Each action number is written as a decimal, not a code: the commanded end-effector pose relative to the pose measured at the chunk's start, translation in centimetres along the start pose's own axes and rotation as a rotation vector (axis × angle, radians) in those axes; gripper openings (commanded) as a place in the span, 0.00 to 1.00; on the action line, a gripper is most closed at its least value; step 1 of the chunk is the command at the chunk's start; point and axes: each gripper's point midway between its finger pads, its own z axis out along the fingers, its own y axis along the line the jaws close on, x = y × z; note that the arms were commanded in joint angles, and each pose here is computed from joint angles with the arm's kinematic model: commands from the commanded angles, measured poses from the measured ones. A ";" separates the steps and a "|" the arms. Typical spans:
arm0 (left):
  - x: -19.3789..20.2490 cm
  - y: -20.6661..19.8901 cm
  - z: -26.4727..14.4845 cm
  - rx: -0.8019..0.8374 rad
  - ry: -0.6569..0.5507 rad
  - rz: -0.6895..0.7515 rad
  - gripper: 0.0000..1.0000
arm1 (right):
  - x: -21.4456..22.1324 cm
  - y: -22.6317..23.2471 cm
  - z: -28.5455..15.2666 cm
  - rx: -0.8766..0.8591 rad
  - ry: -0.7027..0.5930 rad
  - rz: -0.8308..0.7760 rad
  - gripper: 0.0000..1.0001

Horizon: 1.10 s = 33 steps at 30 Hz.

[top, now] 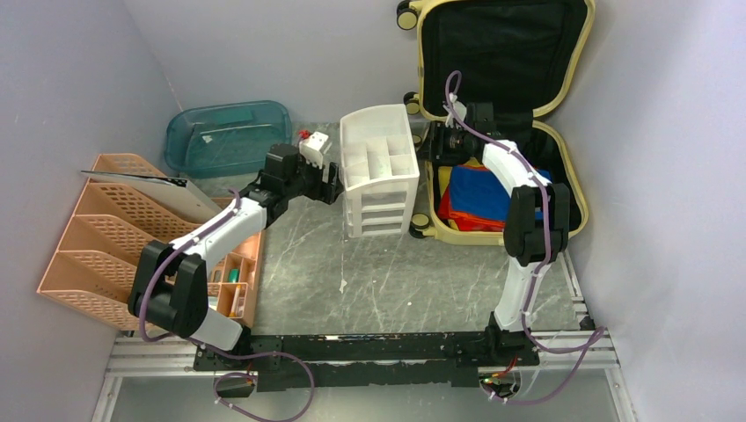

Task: Open, take out, and arrange the luggage
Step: Adjust the storage box at the center of the board.

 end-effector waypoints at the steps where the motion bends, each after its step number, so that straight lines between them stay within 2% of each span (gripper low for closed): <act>1: -3.1 -1.7 0.0 0.058 -0.087 0.010 0.80 | -2.7 0.4 -2.0 0.057 -0.086 -0.045 0.58; 6: -3.2 -1.8 -0.1 0.059 -0.085 0.013 0.81 | -2.2 -0.1 -0.8 0.118 -0.070 -0.070 0.50; 10: -3.6 -1.3 -1.2 0.020 -0.100 0.034 0.82 | -1.6 0.8 1.1 0.181 -0.024 -0.153 0.46; 13: -4.4 -0.7 -2.5 -0.024 -0.133 0.069 0.83 | -0.9 1.8 2.7 0.238 0.004 -0.226 0.38; 18: -4.8 -0.1 -3.6 -0.063 -0.140 0.091 0.84 | 0.7 2.5 5.1 0.253 0.053 -0.261 0.36; 28: -3.0 1.9 -5.5 -0.160 -0.070 0.149 0.84 | 6.1 9.0 10.1 -0.043 0.179 -0.245 0.35; 33: -2.3 2.9 -6.7 -0.195 -0.061 0.152 0.83 | 8.4 9.6 11.3 -0.121 0.237 -0.197 0.34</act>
